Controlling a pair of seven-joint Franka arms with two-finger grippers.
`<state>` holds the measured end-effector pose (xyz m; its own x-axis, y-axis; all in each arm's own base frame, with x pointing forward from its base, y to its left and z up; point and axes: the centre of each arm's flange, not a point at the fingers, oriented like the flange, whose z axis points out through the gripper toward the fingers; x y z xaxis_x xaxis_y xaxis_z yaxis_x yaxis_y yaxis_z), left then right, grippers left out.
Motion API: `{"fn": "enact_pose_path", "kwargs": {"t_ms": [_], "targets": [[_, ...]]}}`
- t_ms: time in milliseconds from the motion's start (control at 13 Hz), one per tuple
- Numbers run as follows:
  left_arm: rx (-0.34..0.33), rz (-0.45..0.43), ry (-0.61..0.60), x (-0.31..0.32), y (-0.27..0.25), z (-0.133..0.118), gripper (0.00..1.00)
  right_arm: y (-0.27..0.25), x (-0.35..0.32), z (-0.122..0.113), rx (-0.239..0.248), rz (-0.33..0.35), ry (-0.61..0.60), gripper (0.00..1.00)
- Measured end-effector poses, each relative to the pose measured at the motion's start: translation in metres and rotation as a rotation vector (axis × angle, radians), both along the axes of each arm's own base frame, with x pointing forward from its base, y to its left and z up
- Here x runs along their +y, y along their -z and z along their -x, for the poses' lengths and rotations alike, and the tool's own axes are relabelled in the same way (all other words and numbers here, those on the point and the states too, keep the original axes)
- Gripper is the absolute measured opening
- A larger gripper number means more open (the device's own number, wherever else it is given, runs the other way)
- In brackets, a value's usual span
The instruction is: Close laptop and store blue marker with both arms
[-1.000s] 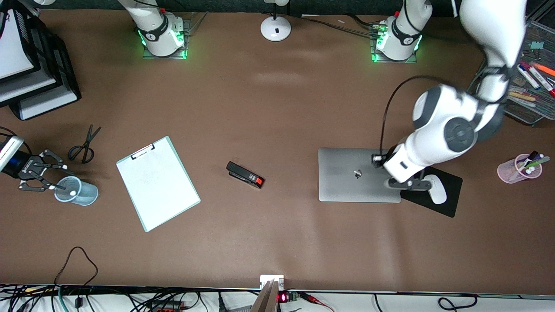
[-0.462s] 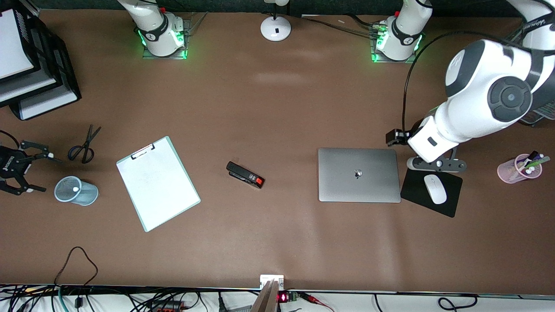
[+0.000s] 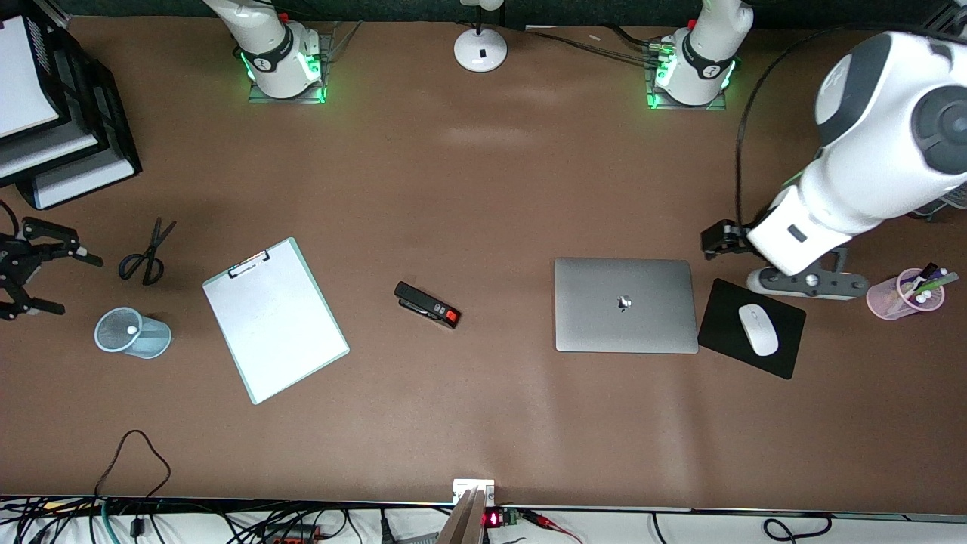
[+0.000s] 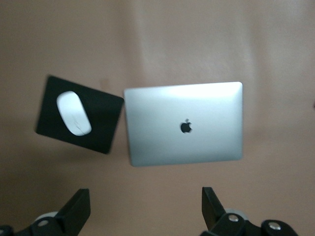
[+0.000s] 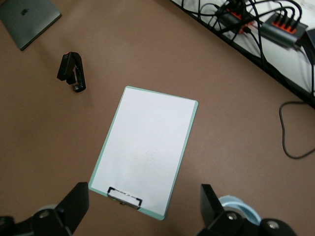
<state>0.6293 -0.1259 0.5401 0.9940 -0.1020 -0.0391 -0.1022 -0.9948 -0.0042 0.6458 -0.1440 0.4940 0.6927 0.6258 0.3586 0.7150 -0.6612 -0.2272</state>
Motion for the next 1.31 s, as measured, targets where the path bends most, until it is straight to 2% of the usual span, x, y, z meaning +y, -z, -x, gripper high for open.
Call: {"fn": "enact_pose_path", "kwargs": {"t_ms": [231,462,615,846,1000,1308], "targets": [[-0.009,-0.047,0.086,0.028,-0.006,-0.005,1.00,-0.022,0.026,0.010,0.113,0.043,0.133,1.00],[-0.013,-0.063,0.054,0.060,-0.013,0.002,1.00,-0.037,0.047,0.019,0.215,0.089,0.289,1.00],[-0.057,-0.064,0.032,0.070,-0.025,0.017,1.00,-0.051,0.066,0.026,0.265,0.150,0.394,1.00],[-0.112,-0.075,0.029,0.074,-0.036,0.059,1.00,-0.072,0.086,0.046,0.302,0.212,0.541,1.00],[-0.109,-0.080,0.030,0.076,-0.028,0.079,1.00,-0.082,0.088,0.063,0.316,0.257,0.619,1.00],[-0.112,-0.081,0.031,0.076,-0.025,0.082,1.00,-0.099,0.108,0.085,0.328,0.331,0.782,1.00]]}}
